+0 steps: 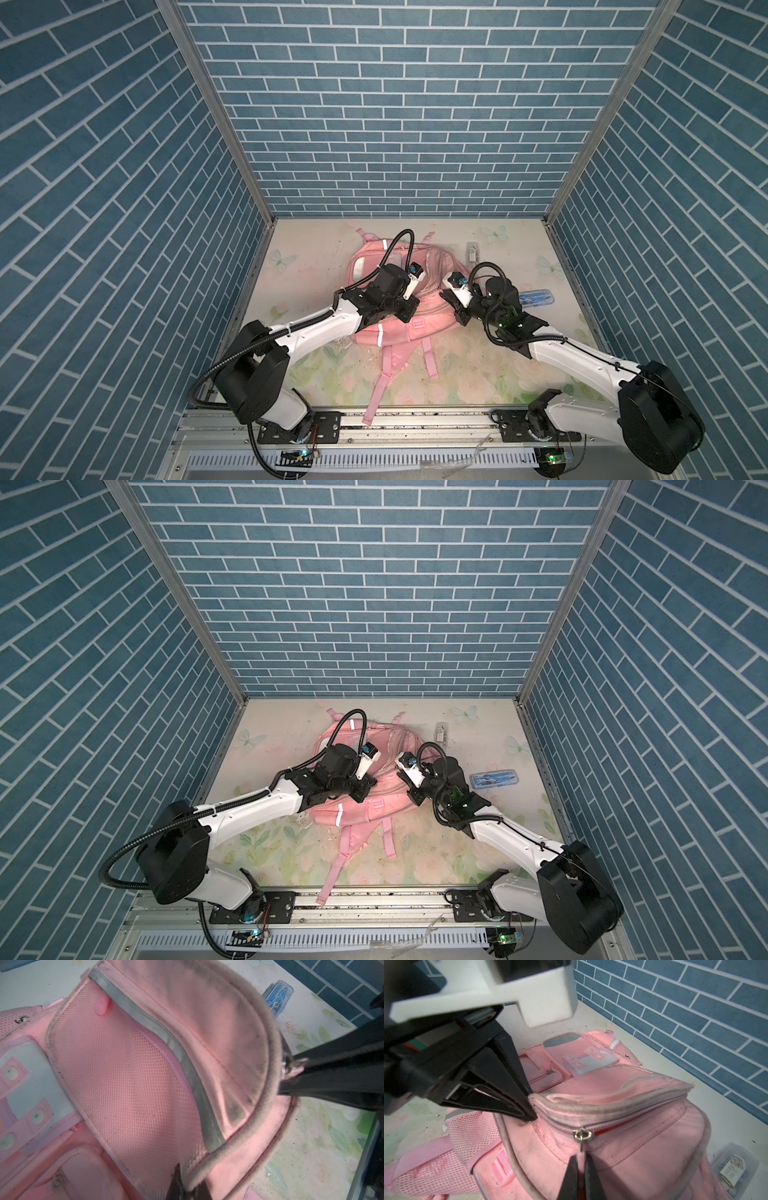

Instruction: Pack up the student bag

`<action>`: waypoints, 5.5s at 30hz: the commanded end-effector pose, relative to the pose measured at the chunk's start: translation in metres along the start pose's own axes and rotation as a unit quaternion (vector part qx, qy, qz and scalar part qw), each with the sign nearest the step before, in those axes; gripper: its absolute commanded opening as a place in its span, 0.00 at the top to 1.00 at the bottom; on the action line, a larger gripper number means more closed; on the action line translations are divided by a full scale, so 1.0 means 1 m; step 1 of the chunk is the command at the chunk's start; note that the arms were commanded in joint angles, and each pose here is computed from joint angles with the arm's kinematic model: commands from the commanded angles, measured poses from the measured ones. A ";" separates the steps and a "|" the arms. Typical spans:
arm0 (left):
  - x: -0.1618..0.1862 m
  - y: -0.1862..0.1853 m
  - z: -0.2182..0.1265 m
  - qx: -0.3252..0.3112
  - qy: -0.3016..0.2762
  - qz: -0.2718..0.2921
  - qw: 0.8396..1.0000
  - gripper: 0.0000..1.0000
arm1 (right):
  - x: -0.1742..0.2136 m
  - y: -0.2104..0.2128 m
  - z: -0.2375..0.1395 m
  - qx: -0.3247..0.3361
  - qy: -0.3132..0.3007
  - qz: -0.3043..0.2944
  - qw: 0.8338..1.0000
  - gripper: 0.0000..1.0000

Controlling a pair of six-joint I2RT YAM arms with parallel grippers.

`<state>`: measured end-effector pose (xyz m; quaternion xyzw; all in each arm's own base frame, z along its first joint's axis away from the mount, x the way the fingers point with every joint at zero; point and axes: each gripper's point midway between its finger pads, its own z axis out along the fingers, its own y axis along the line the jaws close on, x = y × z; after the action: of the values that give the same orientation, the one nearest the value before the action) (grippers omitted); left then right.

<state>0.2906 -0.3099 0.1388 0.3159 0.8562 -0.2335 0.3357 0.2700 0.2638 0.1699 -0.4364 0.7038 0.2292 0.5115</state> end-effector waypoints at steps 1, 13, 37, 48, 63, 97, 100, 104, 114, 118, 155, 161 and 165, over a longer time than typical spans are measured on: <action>-0.081 -0.029 -0.032 0.059 -0.131 0.001 0.990 1.00 | -0.009 0.045 0.002 -0.091 -0.026 -0.047 0.994 1.00; -0.085 -0.030 -0.038 0.066 -0.147 0.010 0.987 1.00 | 0.006 0.045 0.024 -0.075 0.035 -0.031 0.996 1.00; 0.009 0.027 -0.061 -0.063 0.003 0.141 0.988 1.00 | -0.055 0.054 0.002 -0.094 -0.054 0.000 0.994 0.41; 0.019 0.043 -0.085 -0.107 0.029 0.154 0.982 0.51 | -0.079 -0.035 -0.046 0.028 -0.075 0.081 0.993 0.37; -0.083 -0.033 -0.046 -0.135 -0.017 0.003 0.991 0.42 | 0.003 -0.169 -0.051 0.242 0.088 0.339 0.905 0.37; -0.035 -0.022 0.026 -0.251 0.100 -0.016 0.963 0.48 | 0.104 -0.169 -0.023 0.224 0.164 0.431 0.859 0.44; -0.028 -0.017 0.030 -0.259 0.112 -0.013 0.959 0.54 | 0.105 -0.168 -0.023 0.223 0.166 0.431 0.858 0.45; -0.022 -0.011 0.030 -0.270 0.123 -0.005 0.955 0.62 | 0.108 -0.166 -0.023 0.223 0.169 0.433 0.857 0.46; -0.054 -0.011 0.007 -0.265 0.072 -0.023 0.961 0.85 | 0.109 -0.167 -0.023 0.224 0.172 0.432 0.857 0.49; -0.064 -0.009 -0.007 -0.254 0.046 -0.042 0.965 0.93 | 0.115 -0.172 -0.021 0.235 0.179 0.428 0.854 0.46; -0.055 0.029 -0.045 -0.150 -0.096 -0.165 0.970 1.00 | 0.194 -0.268 0.069 0.322 0.318 0.412 0.791 0.36; -0.056 0.033 -0.049 -0.154 -0.099 -0.168 0.969 1.00 | 0.201 -0.263 0.065 0.331 0.345 0.384 0.790 0.45; -0.058 0.032 -0.048 -0.151 -0.099 -0.168 0.969 1.00 | 0.199 -0.263 0.063 0.334 0.358 0.368 0.790 0.54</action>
<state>0.3165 -0.2877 0.1945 0.1009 0.8935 -0.1890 0.3947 0.5325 0.1100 0.0280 0.0195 0.9601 0.0169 0.2786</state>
